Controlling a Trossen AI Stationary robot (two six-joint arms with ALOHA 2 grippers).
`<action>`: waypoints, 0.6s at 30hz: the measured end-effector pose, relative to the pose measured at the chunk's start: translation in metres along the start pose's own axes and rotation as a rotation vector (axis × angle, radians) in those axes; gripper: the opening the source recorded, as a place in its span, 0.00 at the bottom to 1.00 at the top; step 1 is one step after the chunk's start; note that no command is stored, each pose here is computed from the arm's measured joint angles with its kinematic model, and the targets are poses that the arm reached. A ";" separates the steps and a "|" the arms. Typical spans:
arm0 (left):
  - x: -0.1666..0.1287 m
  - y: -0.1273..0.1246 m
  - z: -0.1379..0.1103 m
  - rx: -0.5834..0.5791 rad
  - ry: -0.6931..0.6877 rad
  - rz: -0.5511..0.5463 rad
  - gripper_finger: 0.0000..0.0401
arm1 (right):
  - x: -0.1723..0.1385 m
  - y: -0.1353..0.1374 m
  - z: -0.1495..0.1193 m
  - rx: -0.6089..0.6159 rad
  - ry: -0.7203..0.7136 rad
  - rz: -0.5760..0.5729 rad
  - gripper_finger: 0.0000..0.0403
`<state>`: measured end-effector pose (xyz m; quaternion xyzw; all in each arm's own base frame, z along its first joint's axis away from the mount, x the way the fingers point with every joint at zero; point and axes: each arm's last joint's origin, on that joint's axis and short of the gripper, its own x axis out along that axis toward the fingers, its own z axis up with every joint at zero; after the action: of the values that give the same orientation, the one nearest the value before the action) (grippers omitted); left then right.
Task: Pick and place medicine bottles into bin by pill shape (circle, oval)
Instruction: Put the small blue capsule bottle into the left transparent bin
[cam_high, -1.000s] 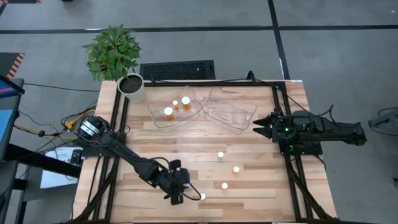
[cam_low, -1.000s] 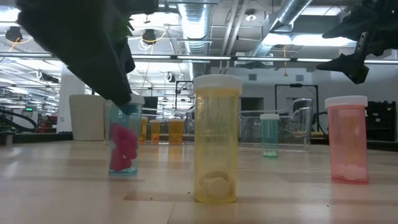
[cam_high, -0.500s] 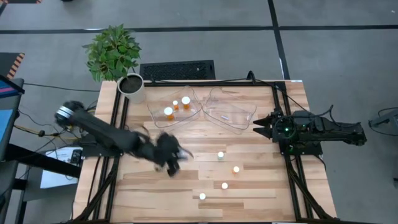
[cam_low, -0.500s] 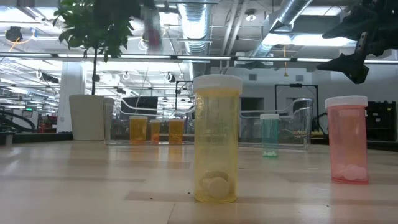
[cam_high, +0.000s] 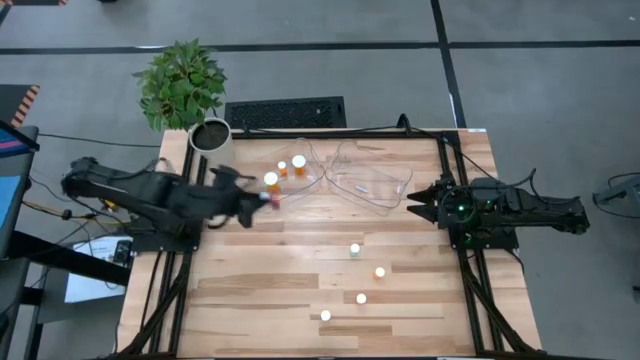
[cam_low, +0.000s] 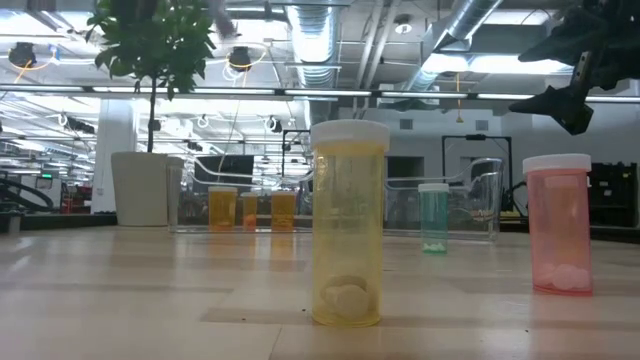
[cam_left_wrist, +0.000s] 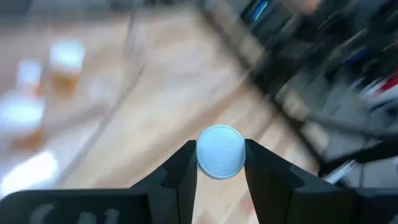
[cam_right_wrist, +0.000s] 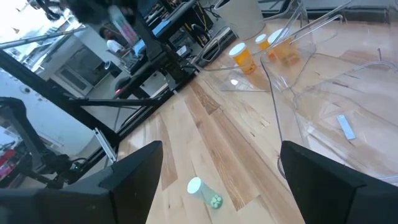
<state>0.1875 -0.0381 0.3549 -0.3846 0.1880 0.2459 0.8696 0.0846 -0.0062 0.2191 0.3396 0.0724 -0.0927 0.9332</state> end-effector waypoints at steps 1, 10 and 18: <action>0.007 -0.001 -0.002 -0.013 0.016 0.019 0.27 | 0.000 0.000 0.000 0.000 0.000 0.000 0.83; 0.015 -0.044 0.032 0.154 -0.384 -0.255 0.29 | 0.000 0.000 0.000 -0.002 0.000 -0.001 0.83; 0.059 0.014 0.016 0.097 -0.123 0.298 0.29 | 0.000 0.000 0.000 -0.002 0.000 -0.001 0.83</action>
<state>0.2298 -0.0013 0.3266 -0.2945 0.2010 0.3857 0.8510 0.0846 -0.0062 0.2191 0.3385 0.0726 -0.0931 0.9335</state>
